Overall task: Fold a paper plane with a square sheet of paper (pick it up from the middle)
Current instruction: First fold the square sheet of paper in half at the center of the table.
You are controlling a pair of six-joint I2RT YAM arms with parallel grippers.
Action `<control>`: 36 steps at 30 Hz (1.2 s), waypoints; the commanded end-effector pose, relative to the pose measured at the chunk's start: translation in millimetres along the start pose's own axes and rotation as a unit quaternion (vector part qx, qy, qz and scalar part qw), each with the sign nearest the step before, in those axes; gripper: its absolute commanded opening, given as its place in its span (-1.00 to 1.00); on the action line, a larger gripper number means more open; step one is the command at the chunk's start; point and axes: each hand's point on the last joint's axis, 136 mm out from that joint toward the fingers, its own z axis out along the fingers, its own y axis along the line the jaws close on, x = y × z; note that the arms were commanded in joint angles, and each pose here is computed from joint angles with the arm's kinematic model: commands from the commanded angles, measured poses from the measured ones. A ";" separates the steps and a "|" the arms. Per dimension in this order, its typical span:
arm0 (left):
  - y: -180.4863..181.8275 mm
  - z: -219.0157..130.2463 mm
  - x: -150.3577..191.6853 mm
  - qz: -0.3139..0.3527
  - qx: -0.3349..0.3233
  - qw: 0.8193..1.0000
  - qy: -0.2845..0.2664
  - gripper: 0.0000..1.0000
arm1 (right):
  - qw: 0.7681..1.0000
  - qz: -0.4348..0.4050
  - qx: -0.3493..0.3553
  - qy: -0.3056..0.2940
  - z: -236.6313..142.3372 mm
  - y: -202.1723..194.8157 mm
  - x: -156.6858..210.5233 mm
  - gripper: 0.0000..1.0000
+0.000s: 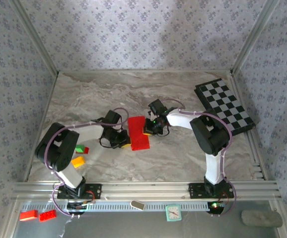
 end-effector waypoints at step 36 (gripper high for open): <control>30.2 0.4 55.6 -0.003 -0.086 0.995 0.045 -0.76 | 0.981 0.057 0.180 0.044 28.9 -108.6 40.3 -0.89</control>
